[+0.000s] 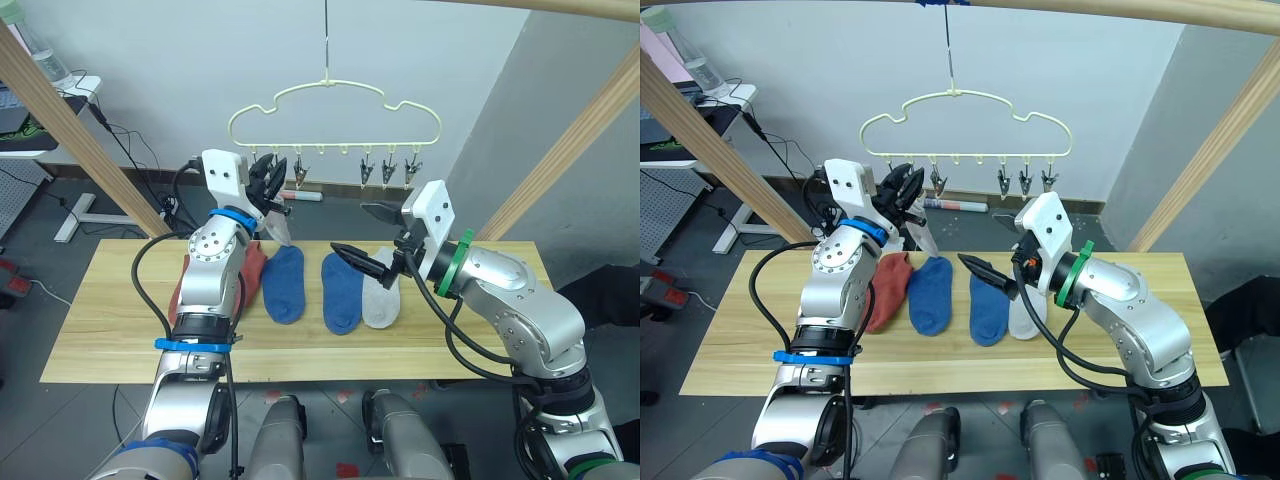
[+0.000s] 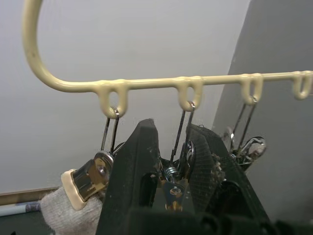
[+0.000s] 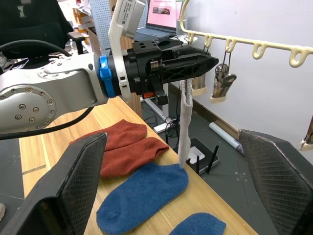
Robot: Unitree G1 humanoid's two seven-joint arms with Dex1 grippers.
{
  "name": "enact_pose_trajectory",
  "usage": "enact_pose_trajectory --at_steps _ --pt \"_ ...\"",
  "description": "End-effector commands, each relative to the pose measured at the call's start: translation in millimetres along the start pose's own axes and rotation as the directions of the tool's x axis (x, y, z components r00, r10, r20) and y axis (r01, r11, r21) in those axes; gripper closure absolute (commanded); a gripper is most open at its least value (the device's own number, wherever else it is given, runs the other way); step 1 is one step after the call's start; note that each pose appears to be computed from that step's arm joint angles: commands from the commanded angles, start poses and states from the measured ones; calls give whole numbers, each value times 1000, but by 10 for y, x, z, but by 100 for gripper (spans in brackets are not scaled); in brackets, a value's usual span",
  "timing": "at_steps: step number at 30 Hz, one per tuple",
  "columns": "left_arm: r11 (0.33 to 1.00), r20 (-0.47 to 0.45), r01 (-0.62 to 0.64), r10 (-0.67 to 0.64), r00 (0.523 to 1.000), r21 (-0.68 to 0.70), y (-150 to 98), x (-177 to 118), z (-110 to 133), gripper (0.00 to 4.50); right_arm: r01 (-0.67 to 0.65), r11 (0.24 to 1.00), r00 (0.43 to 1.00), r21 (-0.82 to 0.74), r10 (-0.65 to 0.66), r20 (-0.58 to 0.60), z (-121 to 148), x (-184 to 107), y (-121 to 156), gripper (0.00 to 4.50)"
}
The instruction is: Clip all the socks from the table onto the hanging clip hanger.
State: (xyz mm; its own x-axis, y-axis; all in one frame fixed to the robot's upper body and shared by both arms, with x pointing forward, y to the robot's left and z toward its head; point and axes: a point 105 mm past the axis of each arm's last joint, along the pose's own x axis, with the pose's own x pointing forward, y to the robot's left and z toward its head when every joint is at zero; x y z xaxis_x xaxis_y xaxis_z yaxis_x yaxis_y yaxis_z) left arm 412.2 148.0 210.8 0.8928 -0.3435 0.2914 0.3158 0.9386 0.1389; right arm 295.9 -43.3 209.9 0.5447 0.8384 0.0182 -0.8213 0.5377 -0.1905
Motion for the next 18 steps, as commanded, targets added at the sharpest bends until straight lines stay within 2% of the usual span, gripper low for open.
enact_pose_trajectory --at_steps 1,6,14,15,18 --pt "1000 40 26 -26 999 -3 -48 4 133 375 -8 999 1000 -33 8 1 13 -8 16 0" --pt "998 13 56 -57 998 2 -67 -10 123 375 34 998 996 -59 -39 -84 -184 -24 -87 0" --pt "996 0 75 -75 997 -47 -108 -69 92 375 54 997 994 -60 -59 -91 -228 -16 -124 0" --pt "996 1 73 -73 997 -46 -107 -73 93 319 54 997 994 -61 -59 -91 -228 -16 -122 0" --pt "997 2 60 -60 998 -38 -97 -73 90 268 55 997 994 -62 -60 -89 -217 -15 -122 0"
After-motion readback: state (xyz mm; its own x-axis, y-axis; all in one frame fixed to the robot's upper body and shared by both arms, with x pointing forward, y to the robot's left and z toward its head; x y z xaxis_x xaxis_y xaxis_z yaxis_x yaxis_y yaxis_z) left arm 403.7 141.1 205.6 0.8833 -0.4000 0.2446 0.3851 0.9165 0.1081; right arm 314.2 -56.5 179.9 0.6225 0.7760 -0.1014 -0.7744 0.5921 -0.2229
